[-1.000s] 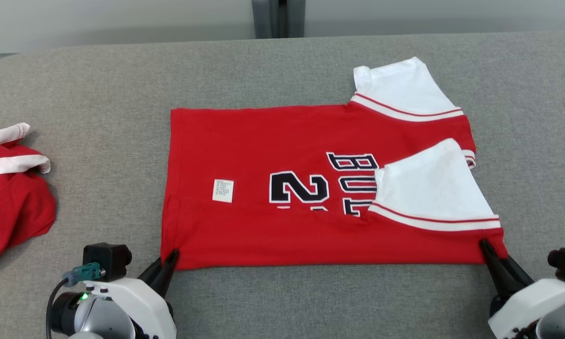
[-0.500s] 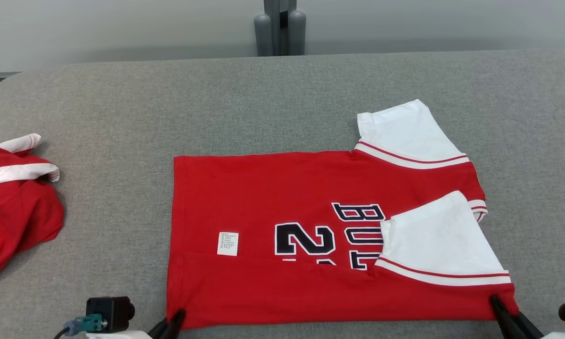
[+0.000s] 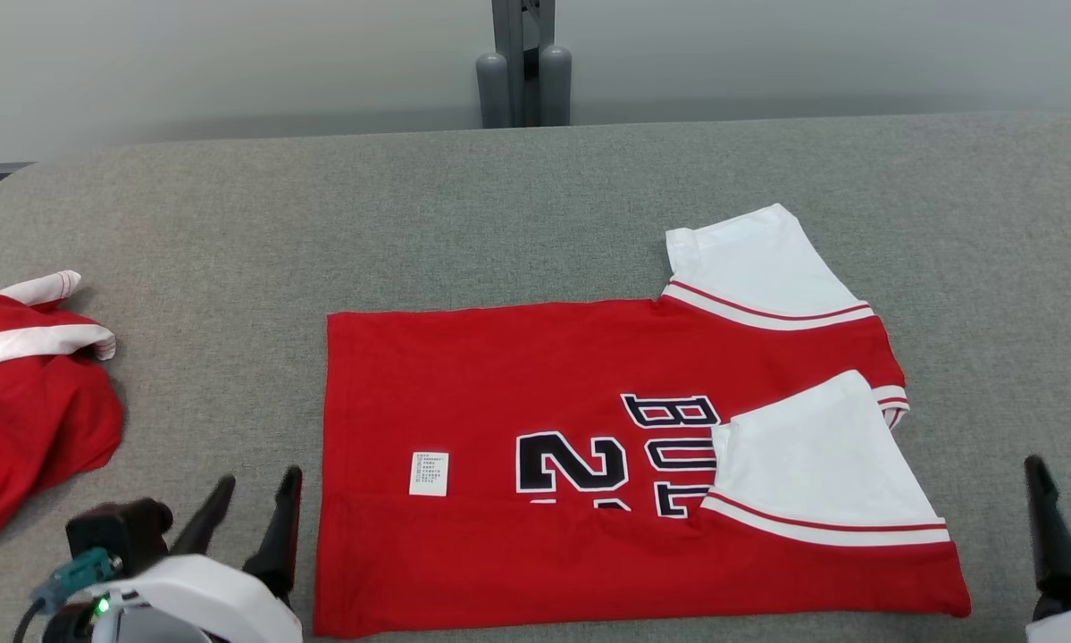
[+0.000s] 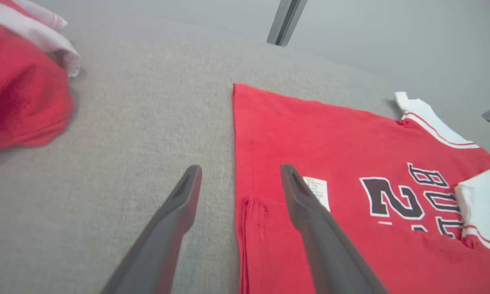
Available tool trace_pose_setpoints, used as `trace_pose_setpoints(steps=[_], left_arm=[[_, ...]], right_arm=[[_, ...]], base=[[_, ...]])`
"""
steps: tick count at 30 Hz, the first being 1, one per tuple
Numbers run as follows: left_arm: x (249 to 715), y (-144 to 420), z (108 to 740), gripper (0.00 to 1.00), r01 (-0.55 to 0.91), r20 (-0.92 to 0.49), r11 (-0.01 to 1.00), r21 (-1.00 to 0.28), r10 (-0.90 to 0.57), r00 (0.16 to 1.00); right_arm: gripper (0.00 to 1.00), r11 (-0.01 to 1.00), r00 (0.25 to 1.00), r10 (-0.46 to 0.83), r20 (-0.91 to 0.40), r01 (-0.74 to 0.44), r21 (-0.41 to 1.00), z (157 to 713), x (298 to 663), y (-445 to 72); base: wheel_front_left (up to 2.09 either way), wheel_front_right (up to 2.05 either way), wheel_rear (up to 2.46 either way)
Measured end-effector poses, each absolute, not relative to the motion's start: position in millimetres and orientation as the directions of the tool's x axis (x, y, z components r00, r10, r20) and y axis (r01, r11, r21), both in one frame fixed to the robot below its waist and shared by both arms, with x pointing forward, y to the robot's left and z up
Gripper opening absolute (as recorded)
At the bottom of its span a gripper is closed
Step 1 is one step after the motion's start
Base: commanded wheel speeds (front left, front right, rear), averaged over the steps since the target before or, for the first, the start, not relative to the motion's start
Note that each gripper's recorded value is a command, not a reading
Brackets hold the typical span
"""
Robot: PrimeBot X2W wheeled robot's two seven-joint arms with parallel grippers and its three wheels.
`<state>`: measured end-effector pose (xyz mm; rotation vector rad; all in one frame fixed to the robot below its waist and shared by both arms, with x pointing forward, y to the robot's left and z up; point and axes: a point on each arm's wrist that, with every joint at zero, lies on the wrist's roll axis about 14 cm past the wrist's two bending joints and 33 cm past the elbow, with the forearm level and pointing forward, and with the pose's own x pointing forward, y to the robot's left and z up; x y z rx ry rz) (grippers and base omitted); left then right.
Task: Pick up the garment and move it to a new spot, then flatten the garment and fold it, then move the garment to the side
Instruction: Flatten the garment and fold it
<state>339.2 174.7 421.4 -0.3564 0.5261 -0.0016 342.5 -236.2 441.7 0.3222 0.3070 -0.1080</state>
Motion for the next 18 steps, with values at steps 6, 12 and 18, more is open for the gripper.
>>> trace_pose_setpoints(steps=[6,12,18], left_arm=[[389.3,183.3,483.7,1.0,-0.019,-0.251,0.97,-0.244,-0.044,0.967],[427.6,168.0,508.8,1.0,0.052,-0.155,0.982,-0.184,-0.081,0.985],[461.0,153.3,491.7,1.0,0.088,-0.2,0.974,-0.207,-0.13,0.971]], right_arm=[[1.0,0.948,0.987,-0.119,-0.11,0.146,0.282,491.3,380.5,-252.3],[1.0,0.969,0.998,-0.053,-0.018,0.055,0.241,523.1,436.8,-245.7],[1.0,0.98,0.997,0.057,-0.042,-0.048,0.191,525.3,508.7,-225.8]], base=[[0.0,0.0,0.0],[0.0,0.0,0.0],[0.0,0.0,0.0]])
